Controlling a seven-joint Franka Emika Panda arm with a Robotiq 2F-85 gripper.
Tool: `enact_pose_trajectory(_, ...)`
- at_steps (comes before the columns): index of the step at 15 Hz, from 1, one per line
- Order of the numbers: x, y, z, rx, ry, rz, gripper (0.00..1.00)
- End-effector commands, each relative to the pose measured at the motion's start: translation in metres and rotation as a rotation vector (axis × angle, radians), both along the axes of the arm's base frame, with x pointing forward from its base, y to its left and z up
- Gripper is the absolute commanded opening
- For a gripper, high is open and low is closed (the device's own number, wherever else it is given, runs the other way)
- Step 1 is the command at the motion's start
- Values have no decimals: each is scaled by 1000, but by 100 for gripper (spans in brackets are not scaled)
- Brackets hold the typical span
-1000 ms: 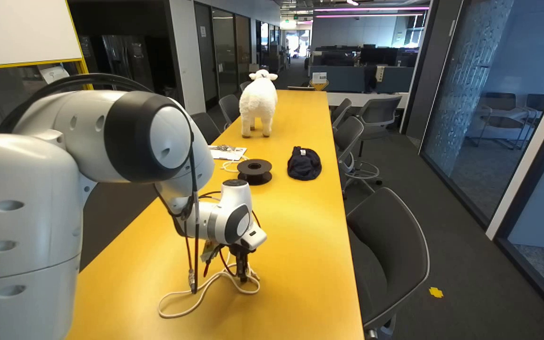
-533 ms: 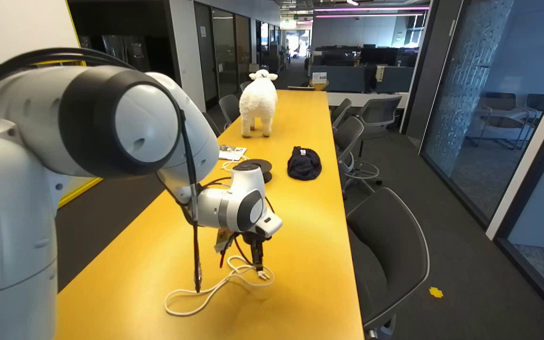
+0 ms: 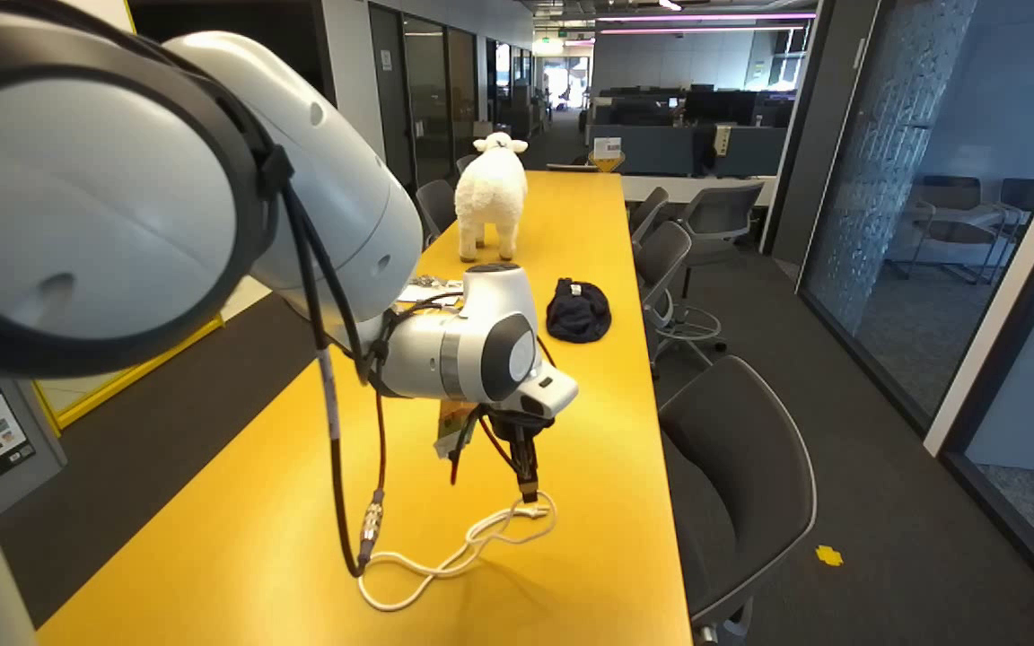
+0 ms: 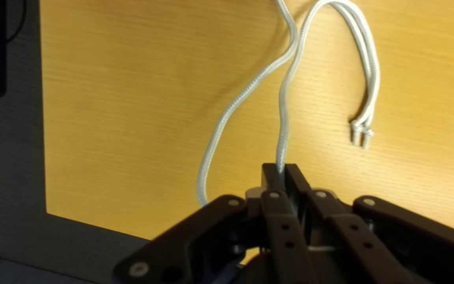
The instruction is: Move the rope to the right
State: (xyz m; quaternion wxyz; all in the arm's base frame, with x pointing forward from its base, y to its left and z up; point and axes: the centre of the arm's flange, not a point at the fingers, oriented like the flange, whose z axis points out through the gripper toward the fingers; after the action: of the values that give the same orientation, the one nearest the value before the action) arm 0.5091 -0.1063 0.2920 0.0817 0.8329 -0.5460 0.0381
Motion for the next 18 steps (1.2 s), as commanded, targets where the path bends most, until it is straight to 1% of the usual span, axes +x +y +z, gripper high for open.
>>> enact_pose_trajectory(1,-37,-47,-15,31,49,-23,10)
enact_pose_trajectory(4,-58,-86,-57,85,118,-58,10)
enact_pose_trajectory(7,-73,-111,-94,147,180,-85,10)
enact_pose_trajectory(11,-81,-122,-129,211,234,-101,10)
enact_pose_trajectory(13,-81,-123,-141,229,254,-100,10)
enact_pose_trajectory(15,-80,-120,-147,251,273,-71,9)
enact_pose_trajectory(16,-79,-116,-146,276,276,-48,35)
enact_pose_trajectory(17,-77,-110,-144,283,271,-24,35)
enact_pose_trajectory(18,-74,-103,-141,291,259,-7,42)
